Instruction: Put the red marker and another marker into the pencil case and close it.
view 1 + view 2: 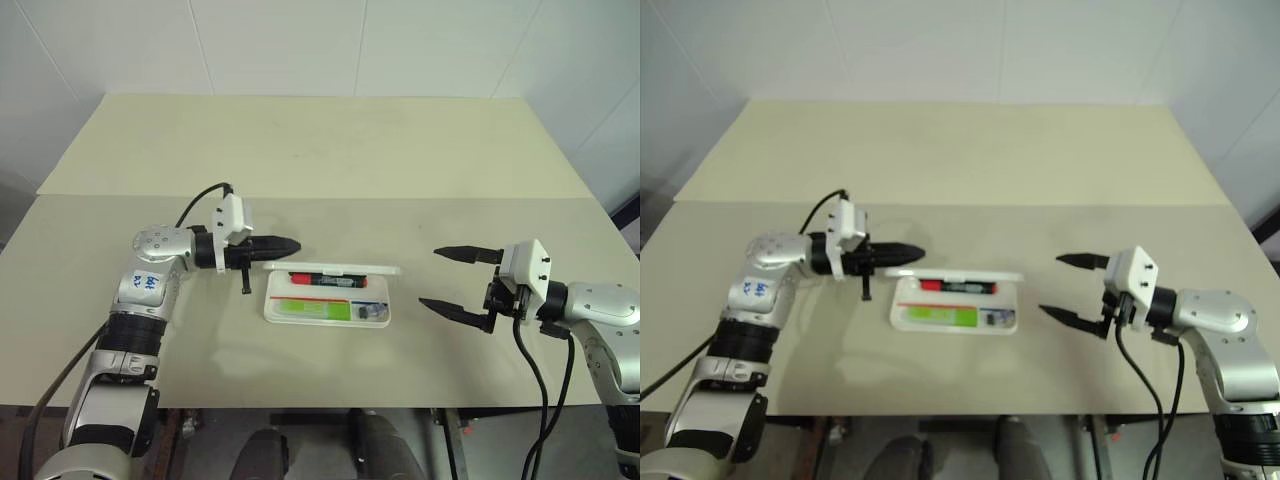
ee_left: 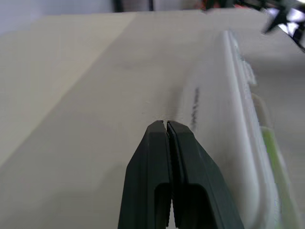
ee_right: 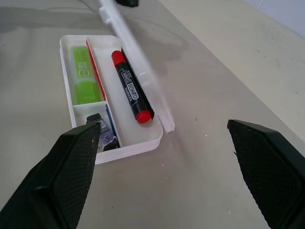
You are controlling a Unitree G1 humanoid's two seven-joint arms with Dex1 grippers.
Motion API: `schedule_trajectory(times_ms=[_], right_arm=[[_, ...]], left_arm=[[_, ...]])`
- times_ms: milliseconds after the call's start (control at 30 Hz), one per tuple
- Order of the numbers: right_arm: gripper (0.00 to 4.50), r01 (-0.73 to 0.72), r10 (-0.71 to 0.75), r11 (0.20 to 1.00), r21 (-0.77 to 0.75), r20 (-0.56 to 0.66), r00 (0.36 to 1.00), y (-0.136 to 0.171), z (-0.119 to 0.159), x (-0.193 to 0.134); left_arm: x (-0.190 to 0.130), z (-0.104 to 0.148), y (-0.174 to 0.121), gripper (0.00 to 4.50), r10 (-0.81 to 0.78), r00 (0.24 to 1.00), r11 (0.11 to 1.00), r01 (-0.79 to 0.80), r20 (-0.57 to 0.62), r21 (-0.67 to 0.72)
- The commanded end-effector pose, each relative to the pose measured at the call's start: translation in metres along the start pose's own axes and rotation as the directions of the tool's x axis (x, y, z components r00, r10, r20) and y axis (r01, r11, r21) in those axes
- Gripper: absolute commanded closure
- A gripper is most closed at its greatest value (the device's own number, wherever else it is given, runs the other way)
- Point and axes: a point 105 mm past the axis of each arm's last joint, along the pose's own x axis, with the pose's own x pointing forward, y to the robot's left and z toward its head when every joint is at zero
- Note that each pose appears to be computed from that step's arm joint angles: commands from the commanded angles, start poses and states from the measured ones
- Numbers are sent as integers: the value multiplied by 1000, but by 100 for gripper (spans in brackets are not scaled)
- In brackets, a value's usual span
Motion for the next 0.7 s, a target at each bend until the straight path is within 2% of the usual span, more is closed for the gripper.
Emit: schedule_trajectory(times_ms=[33,367,500,700], right_arm=[[0,10,-8,999,-48,40,999,0,13,0],[0,33,-31,999,-44,38,999,4,18,0],[0,57,-55,997,-49,39,998,5,19,-2],[0,72,-70,997,-41,53,996,10,22,1]], left_arm=[[8,-1,-12,446,-68,996,997,70,-50,43],[24,-22,-24,446,-84,987,996,78,-141,-48],[34,-35,-34,446,-154,964,986,134,-218,-103],[40,-38,-36,446,-173,953,980,142,-247,-138]])
